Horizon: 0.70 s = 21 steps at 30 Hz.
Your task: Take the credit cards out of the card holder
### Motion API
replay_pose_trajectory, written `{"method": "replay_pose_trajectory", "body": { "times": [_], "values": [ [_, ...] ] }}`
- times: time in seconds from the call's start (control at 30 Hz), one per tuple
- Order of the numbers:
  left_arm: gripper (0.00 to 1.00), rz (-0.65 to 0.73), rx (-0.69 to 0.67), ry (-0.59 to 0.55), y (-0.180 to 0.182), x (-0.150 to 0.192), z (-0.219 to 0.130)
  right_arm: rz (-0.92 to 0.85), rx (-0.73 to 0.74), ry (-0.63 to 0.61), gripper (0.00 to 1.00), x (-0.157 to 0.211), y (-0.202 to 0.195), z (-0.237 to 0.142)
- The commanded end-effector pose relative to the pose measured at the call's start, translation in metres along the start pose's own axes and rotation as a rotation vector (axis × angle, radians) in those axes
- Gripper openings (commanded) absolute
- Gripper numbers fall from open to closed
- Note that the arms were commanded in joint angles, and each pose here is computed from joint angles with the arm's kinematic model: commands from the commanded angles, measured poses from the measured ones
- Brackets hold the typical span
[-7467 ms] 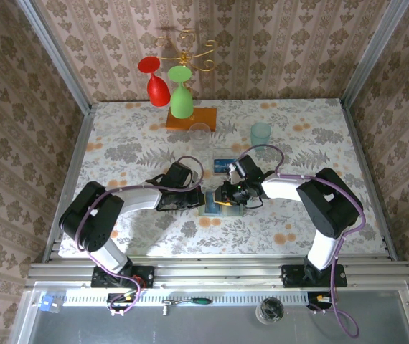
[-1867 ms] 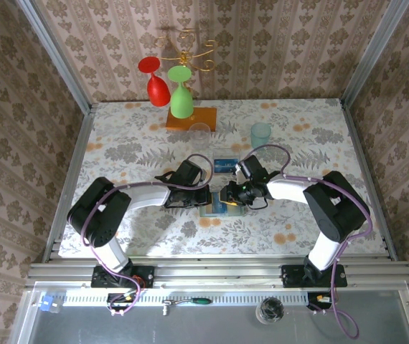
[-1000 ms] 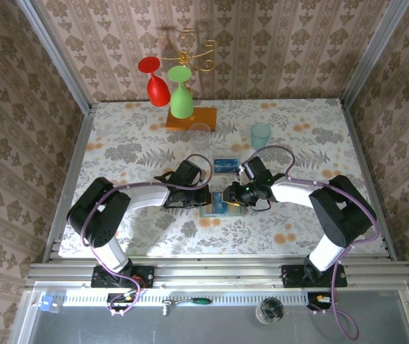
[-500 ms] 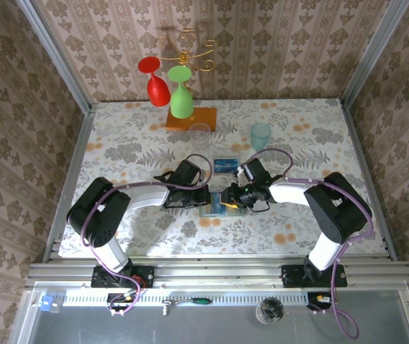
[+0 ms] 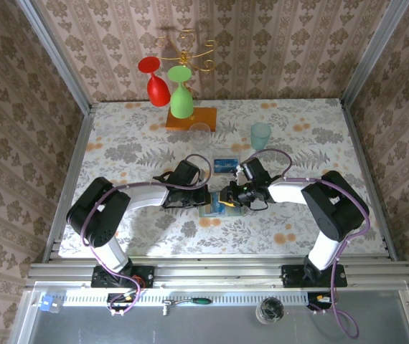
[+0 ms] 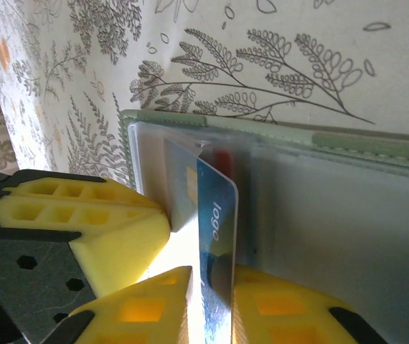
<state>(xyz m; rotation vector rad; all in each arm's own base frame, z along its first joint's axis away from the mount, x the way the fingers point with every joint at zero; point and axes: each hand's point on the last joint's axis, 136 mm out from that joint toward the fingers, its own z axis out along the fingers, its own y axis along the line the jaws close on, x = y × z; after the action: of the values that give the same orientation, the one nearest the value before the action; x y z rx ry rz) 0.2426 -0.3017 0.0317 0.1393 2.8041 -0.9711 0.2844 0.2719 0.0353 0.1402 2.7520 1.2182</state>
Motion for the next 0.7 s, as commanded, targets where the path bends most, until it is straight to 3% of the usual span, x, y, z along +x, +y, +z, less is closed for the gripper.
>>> {"method": "replay_pose_trajectory", "body": {
  "times": [0.0, 0.67],
  "values": [
    [0.00, -0.015, -0.049, 0.039, 0.018, 0.014, 0.000, 0.006, -0.031, 0.008, 0.15, 0.001, 0.004, 0.002],
    [0.00, -0.031, -0.024, 0.023, 0.019, 0.011, -0.009, -0.045, 0.082, -0.028, 0.04, 0.009, -0.017, -0.028]
  ]
}}
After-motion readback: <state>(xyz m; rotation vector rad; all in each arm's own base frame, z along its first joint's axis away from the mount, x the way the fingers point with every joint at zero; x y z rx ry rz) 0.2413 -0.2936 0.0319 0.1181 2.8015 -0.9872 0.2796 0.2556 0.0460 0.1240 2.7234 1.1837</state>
